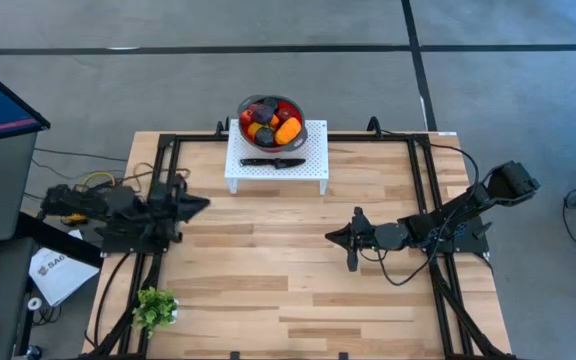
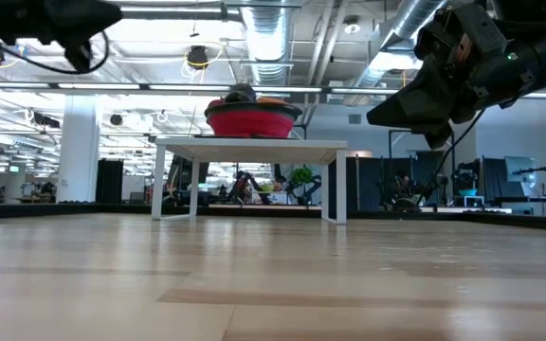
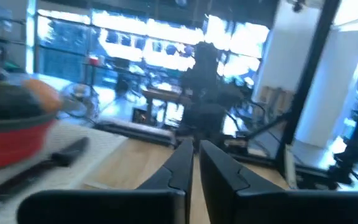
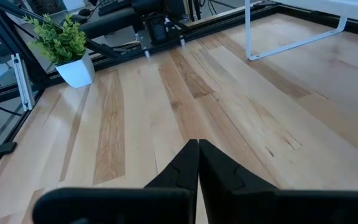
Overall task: Pick & Place Fruit
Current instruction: Return to Home Position
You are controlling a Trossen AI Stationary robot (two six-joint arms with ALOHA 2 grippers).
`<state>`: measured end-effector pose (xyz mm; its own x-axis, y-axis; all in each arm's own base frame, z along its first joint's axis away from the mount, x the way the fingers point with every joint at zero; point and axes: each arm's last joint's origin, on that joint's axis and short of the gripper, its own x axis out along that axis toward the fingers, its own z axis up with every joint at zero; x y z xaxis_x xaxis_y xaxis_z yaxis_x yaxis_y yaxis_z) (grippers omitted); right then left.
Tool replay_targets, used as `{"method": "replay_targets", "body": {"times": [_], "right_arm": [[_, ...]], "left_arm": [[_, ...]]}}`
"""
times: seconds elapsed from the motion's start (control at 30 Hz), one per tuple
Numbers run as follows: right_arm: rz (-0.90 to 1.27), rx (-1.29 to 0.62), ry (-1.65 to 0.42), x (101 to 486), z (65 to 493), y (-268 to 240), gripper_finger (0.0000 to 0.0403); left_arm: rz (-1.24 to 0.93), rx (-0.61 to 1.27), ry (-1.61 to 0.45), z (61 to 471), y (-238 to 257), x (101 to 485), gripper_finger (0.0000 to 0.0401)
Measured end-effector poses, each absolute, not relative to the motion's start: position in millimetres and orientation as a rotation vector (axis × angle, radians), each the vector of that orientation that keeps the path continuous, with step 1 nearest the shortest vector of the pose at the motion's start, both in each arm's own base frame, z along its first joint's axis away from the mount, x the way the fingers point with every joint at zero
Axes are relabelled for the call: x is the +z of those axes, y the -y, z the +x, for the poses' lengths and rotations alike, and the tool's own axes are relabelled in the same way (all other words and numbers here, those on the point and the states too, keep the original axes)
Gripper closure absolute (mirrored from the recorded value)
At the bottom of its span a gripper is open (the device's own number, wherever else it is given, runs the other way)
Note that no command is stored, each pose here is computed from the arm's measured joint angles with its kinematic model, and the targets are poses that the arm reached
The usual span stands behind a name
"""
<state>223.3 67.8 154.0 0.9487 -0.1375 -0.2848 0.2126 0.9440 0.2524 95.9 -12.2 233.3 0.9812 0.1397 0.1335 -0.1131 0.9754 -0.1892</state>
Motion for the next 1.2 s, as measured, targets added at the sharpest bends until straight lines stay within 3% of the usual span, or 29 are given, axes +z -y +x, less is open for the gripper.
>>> {"method": "replay_targets", "body": {"times": [0.17, 0.53, 0.87, 1.2], "right_arm": [[0.284, -0.181, -0.269, 153.9, 223.3, -67.7, 0.0398], [0.292, -0.19, -0.244, 156.1, 224.3, -66.3, 0.0398], [0.295, -0.219, -0.239, 156.1, 226.1, -59.7, 0.0398], [0.28, -0.213, -0.244, 155.9, 225.8, -60.8, 0.0398]], "left_arm": [[-0.167, 0.183, 0.139, 76.1, 3.1, 229.3, 0.0397], [-0.121, 0.179, -0.017, 93.8, 5.2, 198.4, 0.0398], [-0.1, 0.095, 0.064, 102.4, -9.3, 172.4, 0.0399], [-0.034, 0.062, 0.094, 101.5, -16.3, 175.7, 0.04]]}}
